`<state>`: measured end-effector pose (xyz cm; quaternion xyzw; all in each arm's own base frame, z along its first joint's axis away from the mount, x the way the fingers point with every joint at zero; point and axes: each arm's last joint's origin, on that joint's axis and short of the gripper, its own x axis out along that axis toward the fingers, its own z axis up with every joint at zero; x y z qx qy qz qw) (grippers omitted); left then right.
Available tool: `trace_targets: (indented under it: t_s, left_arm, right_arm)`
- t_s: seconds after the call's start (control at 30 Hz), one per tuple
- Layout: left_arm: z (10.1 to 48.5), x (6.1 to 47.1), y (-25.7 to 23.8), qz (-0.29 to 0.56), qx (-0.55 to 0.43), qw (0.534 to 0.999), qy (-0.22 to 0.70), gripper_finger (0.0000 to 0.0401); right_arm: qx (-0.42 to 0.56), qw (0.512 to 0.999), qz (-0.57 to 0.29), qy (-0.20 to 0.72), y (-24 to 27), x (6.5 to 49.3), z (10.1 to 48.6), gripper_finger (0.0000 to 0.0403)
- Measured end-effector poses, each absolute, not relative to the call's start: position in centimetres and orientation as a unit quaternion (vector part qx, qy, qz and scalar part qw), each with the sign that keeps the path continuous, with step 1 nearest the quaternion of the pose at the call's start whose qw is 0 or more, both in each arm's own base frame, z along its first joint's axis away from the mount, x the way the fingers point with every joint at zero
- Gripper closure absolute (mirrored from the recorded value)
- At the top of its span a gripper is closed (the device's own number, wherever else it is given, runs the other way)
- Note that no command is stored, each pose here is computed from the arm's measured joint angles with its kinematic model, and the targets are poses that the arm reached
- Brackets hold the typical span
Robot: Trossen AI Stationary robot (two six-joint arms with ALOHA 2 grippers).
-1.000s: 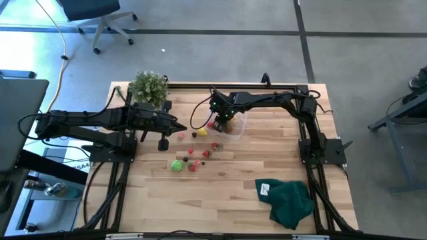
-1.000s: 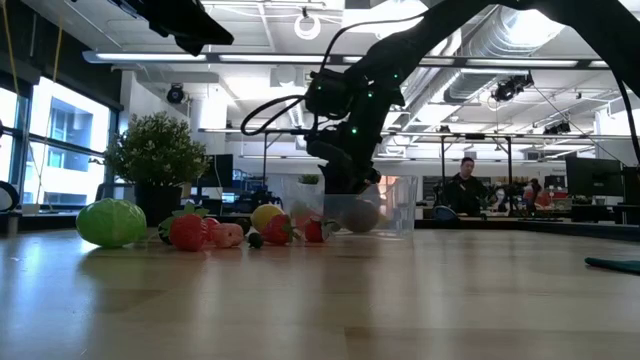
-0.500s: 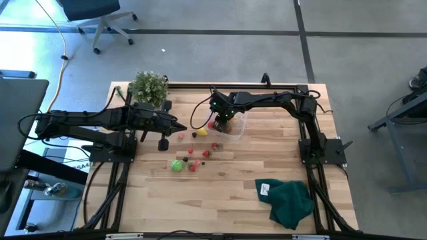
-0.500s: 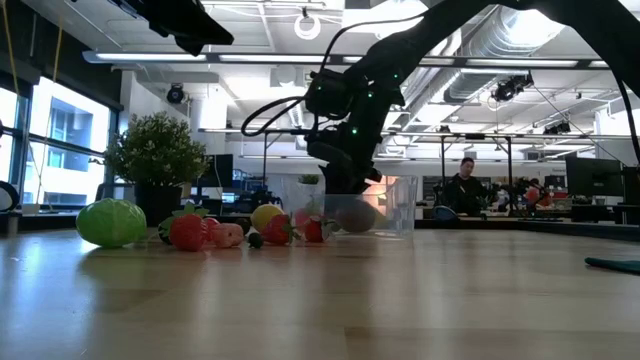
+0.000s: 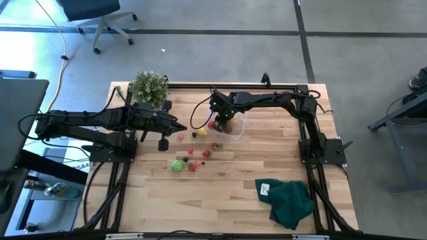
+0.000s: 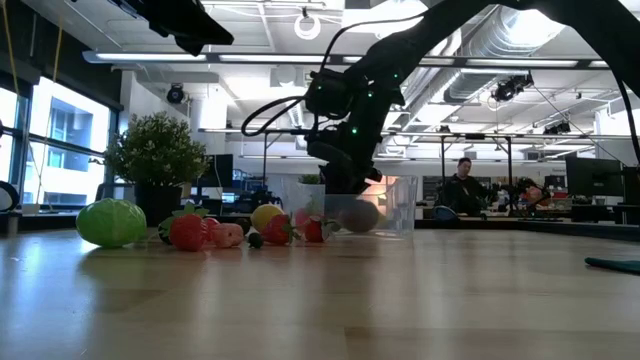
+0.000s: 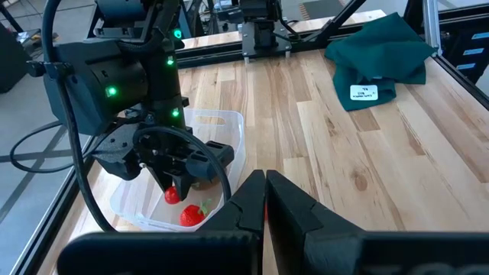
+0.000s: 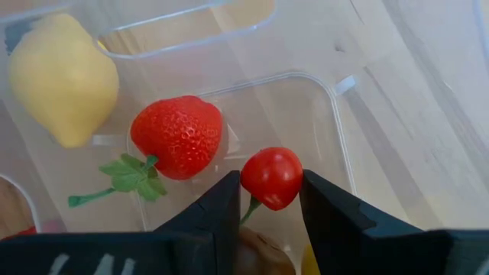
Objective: Pick and placing Produce into tupperware
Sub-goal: Put the red cherry into the transparent bin
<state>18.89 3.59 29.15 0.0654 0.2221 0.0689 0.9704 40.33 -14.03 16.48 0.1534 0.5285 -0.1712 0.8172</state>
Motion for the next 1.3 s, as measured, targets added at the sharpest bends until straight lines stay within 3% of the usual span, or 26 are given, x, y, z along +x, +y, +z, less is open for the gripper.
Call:
trace_targets:
  t_s: [0.9,1.3]
  left_arm:
    - [29.15,18.89,3.59,0.069,0.065,0.97,0.222,0.0396]
    - [29.16,18.88,3.59,0.069,0.066,0.97,0.222,0.0396]
  right_arm:
    - [0.165,0.816,-0.167,0.528,-13.95,40.34,16.49,0.0277]
    - [0.162,0.812,-0.189,0.528,-13.92,40.31,16.49,0.0207]
